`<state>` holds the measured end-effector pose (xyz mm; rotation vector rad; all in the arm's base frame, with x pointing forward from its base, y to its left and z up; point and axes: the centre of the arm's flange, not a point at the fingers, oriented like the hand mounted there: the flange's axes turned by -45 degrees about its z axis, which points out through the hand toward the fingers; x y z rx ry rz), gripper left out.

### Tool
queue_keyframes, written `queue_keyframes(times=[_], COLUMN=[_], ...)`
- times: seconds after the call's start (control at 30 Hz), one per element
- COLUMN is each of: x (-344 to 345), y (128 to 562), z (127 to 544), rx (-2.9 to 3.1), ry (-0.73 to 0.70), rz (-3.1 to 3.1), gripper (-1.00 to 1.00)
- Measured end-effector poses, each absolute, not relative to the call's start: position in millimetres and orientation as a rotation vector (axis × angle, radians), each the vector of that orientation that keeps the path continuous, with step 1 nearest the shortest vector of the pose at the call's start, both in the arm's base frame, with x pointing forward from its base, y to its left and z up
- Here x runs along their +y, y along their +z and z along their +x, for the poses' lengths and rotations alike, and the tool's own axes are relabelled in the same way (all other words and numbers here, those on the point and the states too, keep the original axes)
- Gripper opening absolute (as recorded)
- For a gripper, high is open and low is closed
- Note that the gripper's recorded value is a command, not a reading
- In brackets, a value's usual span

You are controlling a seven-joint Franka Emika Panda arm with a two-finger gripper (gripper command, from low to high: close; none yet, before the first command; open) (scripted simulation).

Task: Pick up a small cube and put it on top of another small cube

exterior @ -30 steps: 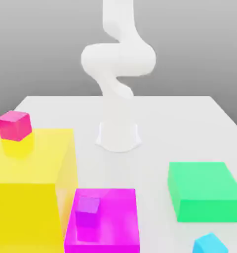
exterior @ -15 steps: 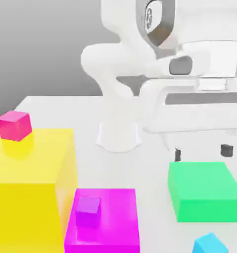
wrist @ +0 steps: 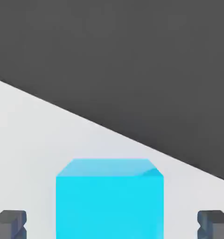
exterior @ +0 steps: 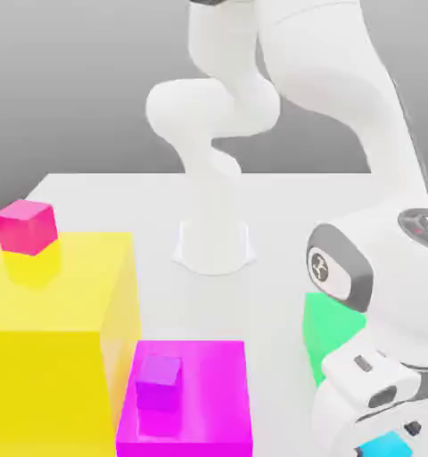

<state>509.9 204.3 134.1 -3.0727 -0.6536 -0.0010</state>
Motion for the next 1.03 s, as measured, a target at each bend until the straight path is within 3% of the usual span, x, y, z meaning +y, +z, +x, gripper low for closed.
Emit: queue_keyframes(times=[0.17,0.33,0.5,0.63,0.77,0.93,0.97,1.03], x=[204,202,85,-14,-114,-284,-293,-293], y=[130,186,252,303,358,406,402,402], z=[510,511,560,572,558,495,491,491], rx=[-0.654,-0.645,-0.164,0.233,0.631,1.274,1.316,1.316], ry=[-0.001,0.0,0.003,0.006,0.005,-0.002,-0.002,-0.002], rz=[-3.072,-3.075,-3.178,-3.182,-3.114,-2.872,-2.85,-2.85], gripper=[-1.0,-1.0,-1.0,-1.0,-1.0,-1.0,1.0,1.0])
